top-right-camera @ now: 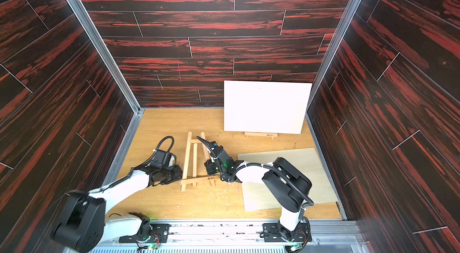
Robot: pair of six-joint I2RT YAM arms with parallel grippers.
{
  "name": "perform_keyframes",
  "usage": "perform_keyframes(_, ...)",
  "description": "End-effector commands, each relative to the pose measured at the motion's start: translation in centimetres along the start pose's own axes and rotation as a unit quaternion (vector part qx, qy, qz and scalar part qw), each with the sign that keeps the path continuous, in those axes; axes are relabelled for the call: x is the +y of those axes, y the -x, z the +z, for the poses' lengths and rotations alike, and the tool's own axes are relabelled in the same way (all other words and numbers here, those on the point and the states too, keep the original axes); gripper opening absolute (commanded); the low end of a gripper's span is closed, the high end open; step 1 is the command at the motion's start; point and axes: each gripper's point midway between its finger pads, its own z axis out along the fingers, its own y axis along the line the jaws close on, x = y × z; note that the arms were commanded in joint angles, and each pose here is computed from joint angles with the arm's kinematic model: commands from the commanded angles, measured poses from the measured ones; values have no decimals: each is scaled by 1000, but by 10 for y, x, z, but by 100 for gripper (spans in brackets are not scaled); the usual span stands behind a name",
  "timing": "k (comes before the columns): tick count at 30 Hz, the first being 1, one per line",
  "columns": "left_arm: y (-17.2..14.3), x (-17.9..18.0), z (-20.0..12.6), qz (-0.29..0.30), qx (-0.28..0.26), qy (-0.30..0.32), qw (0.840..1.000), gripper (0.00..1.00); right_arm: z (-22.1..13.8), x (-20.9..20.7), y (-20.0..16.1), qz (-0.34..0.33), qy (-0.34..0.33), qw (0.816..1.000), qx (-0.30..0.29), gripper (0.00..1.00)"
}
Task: Disassemble the easel
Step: Place the easel at the center of the board.
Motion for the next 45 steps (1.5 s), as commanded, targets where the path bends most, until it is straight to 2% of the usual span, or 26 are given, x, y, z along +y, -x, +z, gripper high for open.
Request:
perform_keyframes(1, 6, 30, -20, -19, -28, 77, 996, 48, 10, -2, -7, 14, -18, 999, 24, 9)
perform_keyframes(5, 19, 40, -44, -25, -73, 107, 991, 53, 16, 5, -11, 14, -24, 998, 47, 9)
perform_keyframes(10, 33, 48, -75, -25, -125, 134, 983, 54, 27, 10, -17, 19, -51, 995, 86, 9)
perform_keyframes(14, 44, 44, -93, -36, -168, 120, 978, 54, 35, 14, -21, 14, -80, 990, 118, 9)
perform_keyframes(17, 46, 34, -98, -38, -181, 90, 979, 54, 43, 16, -25, 16, -88, 986, 138, 10)
perform_keyframes(25, 44, 25, -103, -45, -173, 65, 982, 54, 52, 20, -32, 21, -96, 982, 163, 15)
perform_keyframes(32, 44, 19, -103, -46, -167, 50, 984, 54, 45, 21, -31, 23, -96, 982, 162, 33)
perform_keyframes(35, 44, 15, -102, -47, -166, 41, 984, 54, 40, 25, -26, 26, -88, 984, 155, 38)
perform_keyframes(38, 43, 7, -98, -43, -160, 30, 986, 55, 29, 28, -16, 31, -83, 986, 142, 41)
perform_keyframes(45, 40, -31, -75, -26, -132, -4, 991, 57, -17, 16, 12, 69, -69, 990, 99, 58)
